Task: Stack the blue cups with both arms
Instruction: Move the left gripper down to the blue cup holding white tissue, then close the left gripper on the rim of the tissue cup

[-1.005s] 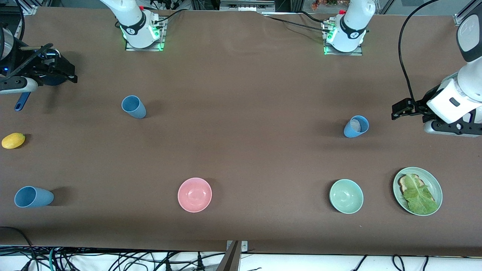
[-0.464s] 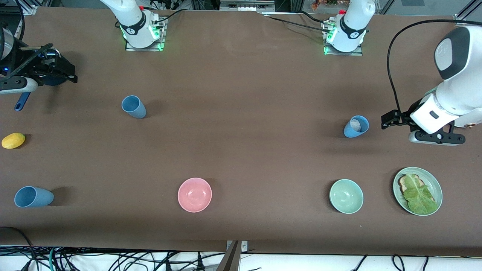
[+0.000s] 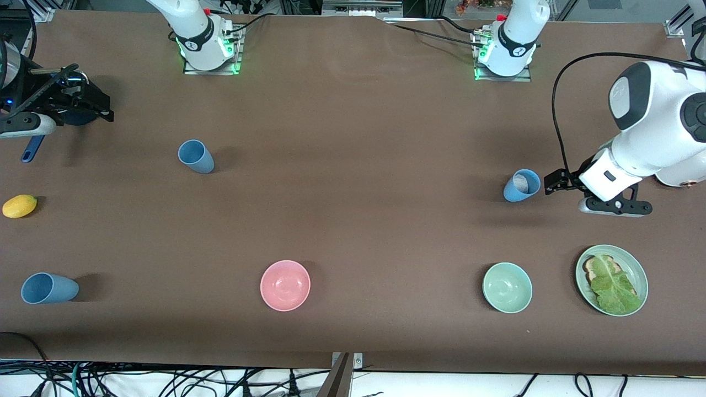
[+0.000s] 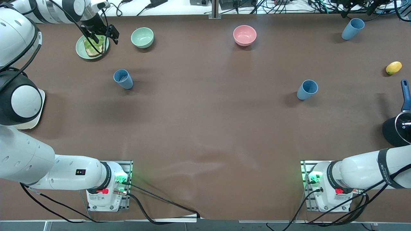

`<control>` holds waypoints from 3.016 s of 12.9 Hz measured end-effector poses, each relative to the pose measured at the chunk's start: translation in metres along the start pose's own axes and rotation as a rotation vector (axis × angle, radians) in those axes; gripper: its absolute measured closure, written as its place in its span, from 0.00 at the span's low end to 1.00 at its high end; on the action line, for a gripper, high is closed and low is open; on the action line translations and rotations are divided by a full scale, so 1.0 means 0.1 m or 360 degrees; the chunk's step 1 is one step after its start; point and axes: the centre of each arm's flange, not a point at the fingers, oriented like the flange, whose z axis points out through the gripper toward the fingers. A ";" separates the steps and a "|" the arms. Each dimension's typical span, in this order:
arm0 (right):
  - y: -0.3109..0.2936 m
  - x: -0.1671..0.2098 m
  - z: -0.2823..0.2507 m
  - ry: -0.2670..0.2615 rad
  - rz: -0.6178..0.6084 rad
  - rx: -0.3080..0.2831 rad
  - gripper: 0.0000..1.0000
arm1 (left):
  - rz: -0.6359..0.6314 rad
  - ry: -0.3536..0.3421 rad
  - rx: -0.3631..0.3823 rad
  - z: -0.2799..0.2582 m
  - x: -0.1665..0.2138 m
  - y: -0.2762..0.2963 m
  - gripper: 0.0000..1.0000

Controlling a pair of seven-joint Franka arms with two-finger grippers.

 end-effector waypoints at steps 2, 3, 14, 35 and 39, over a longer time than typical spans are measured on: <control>0.00 0.01 0.02 -0.0007 0.0002 0.0000 0.00 | -0.0002 0.0015 0.0001 0.21 -0.06 0.00 0.00; 0.01 0.01 0.04 -0.0013 0.0004 0.0001 0.00 | -0.0003 0.0019 0.0002 0.30 -0.09 -0.01 0.00; 0.04 0.03 0.09 -0.0028 0.0019 0.0002 0.00 | 0.0002 0.0126 0.0054 0.95 -0.40 -0.15 0.00; 0.05 0.04 0.11 -0.0034 0.0019 0.0002 0.00 | 0.0100 0.0231 0.0061 1.67 -0.99 -0.23 0.14; 0.05 0.04 0.11 -0.0034 0.0019 0.0002 0.00 | 0.0113 0.0236 0.0063 1.66 -0.99 -0.23 0.63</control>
